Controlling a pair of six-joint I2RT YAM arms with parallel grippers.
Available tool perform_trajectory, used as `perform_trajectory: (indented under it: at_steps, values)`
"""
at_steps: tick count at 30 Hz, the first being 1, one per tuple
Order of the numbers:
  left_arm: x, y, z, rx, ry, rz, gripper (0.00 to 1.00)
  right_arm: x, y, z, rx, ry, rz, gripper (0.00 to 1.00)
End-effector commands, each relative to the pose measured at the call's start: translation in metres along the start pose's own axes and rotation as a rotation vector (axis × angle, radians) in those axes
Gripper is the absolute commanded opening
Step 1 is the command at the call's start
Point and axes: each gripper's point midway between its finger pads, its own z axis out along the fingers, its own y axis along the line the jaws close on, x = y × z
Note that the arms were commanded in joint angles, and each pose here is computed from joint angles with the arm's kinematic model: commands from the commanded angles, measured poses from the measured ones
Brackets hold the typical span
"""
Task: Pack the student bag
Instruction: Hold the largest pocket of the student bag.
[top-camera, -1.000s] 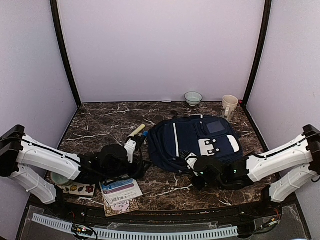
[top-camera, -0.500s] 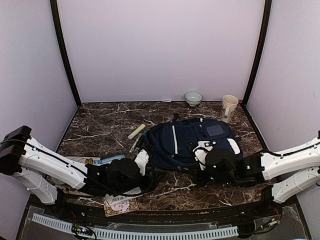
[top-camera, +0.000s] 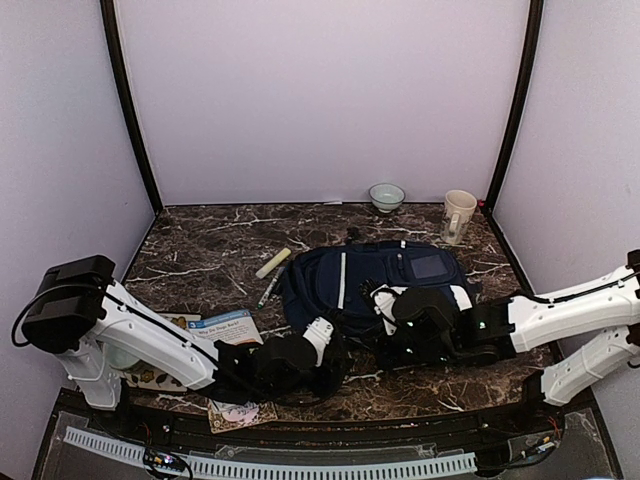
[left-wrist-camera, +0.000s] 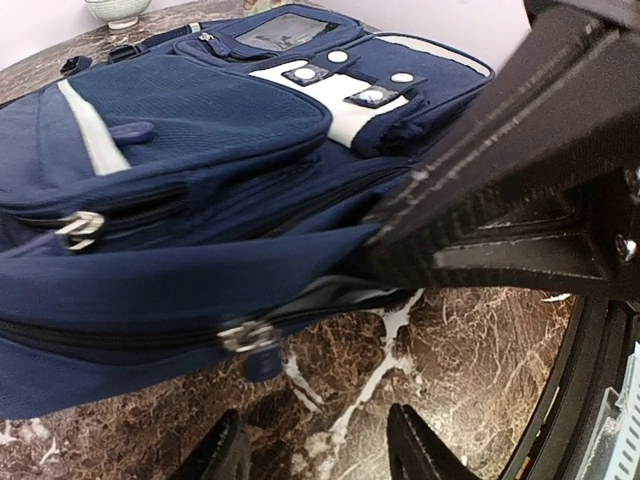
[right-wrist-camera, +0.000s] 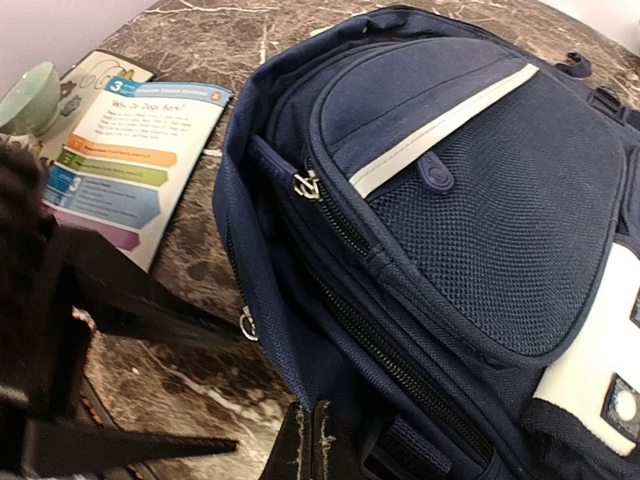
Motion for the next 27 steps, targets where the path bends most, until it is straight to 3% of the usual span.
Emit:
perform_trajectory:
  at_steps: [1,12,22,27]
  values:
    - [-0.015,-0.01,0.002,0.005,-0.044,-0.025,0.49,-0.043,0.035,-0.005,-0.119,-0.085,0.068,0.0]
    - [-0.005,0.04,-0.001,-0.272,-0.051,-0.034,0.42,-0.036,0.045,0.004,-0.152,-0.043,0.076,0.0]
    - [-0.002,0.04,0.01,-0.31,-0.038,0.003,0.32,-0.034,0.056,0.0,-0.21,-0.026,0.1,0.0]
    - [-0.004,0.04,0.008,-0.309,-0.044,0.008,0.18,-0.028,0.056,0.001,-0.199,-0.01,0.1,0.0]
